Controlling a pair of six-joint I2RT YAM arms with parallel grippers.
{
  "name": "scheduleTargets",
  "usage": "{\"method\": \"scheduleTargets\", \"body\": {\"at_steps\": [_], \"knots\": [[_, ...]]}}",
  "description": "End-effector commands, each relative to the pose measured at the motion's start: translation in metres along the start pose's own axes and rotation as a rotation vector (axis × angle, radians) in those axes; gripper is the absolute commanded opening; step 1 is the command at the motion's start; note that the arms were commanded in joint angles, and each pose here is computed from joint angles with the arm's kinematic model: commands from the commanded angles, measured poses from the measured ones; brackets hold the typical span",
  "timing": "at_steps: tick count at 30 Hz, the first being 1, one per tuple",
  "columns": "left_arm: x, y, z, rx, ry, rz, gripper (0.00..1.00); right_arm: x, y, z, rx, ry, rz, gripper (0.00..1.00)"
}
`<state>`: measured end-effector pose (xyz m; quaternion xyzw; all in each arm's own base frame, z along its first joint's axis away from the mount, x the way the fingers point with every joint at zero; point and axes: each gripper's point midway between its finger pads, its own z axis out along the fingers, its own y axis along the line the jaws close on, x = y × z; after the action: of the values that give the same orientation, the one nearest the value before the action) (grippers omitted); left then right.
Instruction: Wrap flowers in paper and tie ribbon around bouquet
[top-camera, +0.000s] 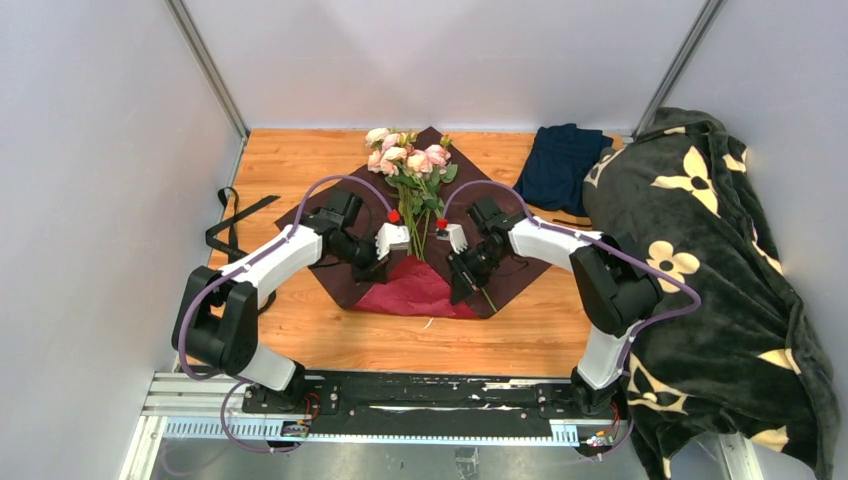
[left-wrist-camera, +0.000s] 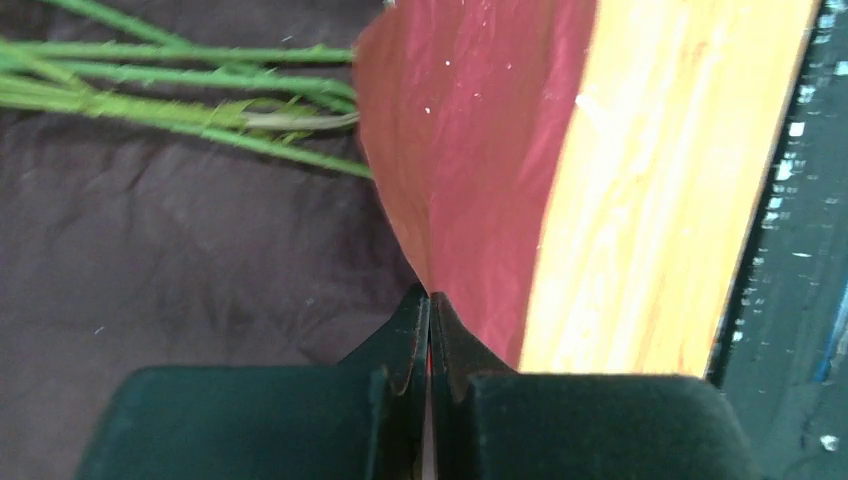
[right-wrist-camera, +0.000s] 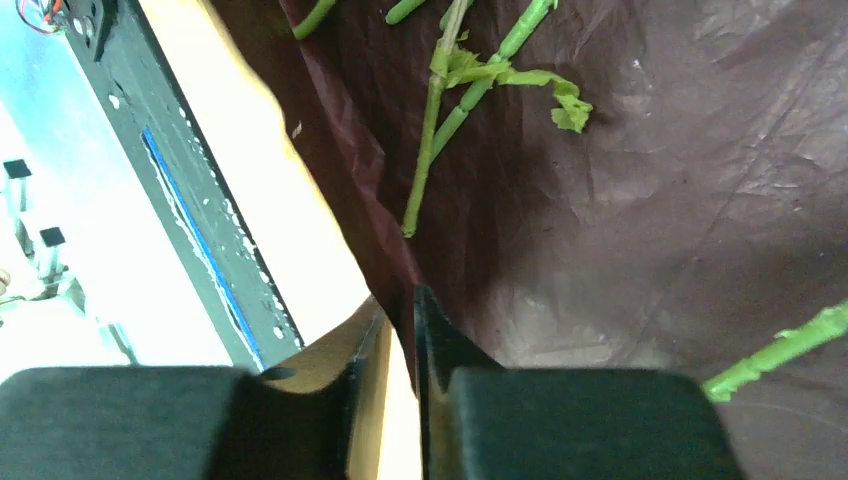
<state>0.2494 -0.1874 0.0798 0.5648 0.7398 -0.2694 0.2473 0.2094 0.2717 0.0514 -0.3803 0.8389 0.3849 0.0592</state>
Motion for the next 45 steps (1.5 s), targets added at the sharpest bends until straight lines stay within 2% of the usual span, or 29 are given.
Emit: {"method": "scheduleTargets", "body": {"at_steps": [1, 3, 6, 9, 10, 14, 15, 18, 20, 23, 25, 26, 27, 28, 32, 37, 40, 45], "knots": [[-0.008, -0.039, 0.004, 0.173, -0.113, 0.038, 0.0, -0.028, 0.017, -0.024, 0.002, -0.08, -0.054, 0.27], [-0.006, -0.034, 0.004, 0.143, -0.104, 0.027, 0.0, -0.049, 0.027, -0.043, 0.026, -0.143, -0.108, 0.35], [0.0, -0.019, 0.008, 0.075, -0.066, 0.0, 0.0, -0.087, 0.03, -0.074, 0.114, -0.277, -0.159, 0.39], [0.0, -0.018, 0.009, 0.074, -0.07, -0.017, 0.0, -0.118, -0.014, -0.09, 0.364, -0.387, -0.068, 0.43], [-0.001, -0.017, 0.009, 0.07, -0.071, -0.022, 0.0, -0.121, -0.039, -0.086, 0.457, -0.387, -0.028, 0.47], [0.0, -0.015, 0.006, 0.044, -0.063, -0.018, 0.0, -0.131, -0.091, -0.081, 0.638, -0.304, 0.053, 0.76], [0.0, -0.015, 0.005, 0.039, -0.063, -0.014, 0.0, -0.131, -0.099, -0.075, 0.646, -0.288, 0.058, 0.8], [0.001, -0.018, 0.004, 0.039, -0.064, -0.016, 0.0, -0.149, -0.107, -0.058, 0.612, -0.283, 0.041, 0.81], [0.002, -0.018, 0.005, 0.039, -0.061, -0.02, 0.0, -0.153, -0.117, -0.047, 0.611, -0.259, 0.043, 0.76], [0.003, -0.018, 0.005, 0.039, -0.059, -0.023, 0.0, -0.152, -0.134, -0.035, 0.633, -0.232, 0.076, 0.58], [0.002, -0.018, 0.005, 0.041, -0.061, -0.024, 0.0, -0.154, -0.138, -0.029, 0.627, -0.232, 0.096, 0.35], [0.002, -0.018, 0.005, 0.042, -0.062, -0.025, 0.0, -0.156, -0.137, -0.03, 0.626, -0.24, 0.105, 0.15], [0.002, -0.019, 0.005, 0.044, -0.063, -0.026, 0.0, -0.158, -0.136, -0.032, 0.63, -0.251, 0.112, 0.03], [0.002, -0.018, 0.005, 0.044, -0.063, -0.026, 0.0, -0.162, -0.133, -0.037, 0.633, -0.266, 0.115, 0.0], [0.004, -0.02, 0.006, 0.051, -0.063, -0.026, 0.0, -0.176, -0.107, -0.074, 0.669, -0.358, 0.137, 0.0], [0.005, -0.021, 0.007, 0.055, -0.061, -0.026, 0.0, -0.209, -0.05, -0.115, 0.556, -0.624, 0.14, 0.0], [0.004, -0.021, 0.006, 0.055, -0.063, -0.023, 0.0, -0.228, -0.031, -0.113, 0.435, -0.778, 0.187, 0.0], [0.006, -0.028, 0.003, 0.077, -0.06, 0.002, 0.0, -0.267, -0.037, -0.11, 0.406, -0.949, 0.145, 0.0]]}}
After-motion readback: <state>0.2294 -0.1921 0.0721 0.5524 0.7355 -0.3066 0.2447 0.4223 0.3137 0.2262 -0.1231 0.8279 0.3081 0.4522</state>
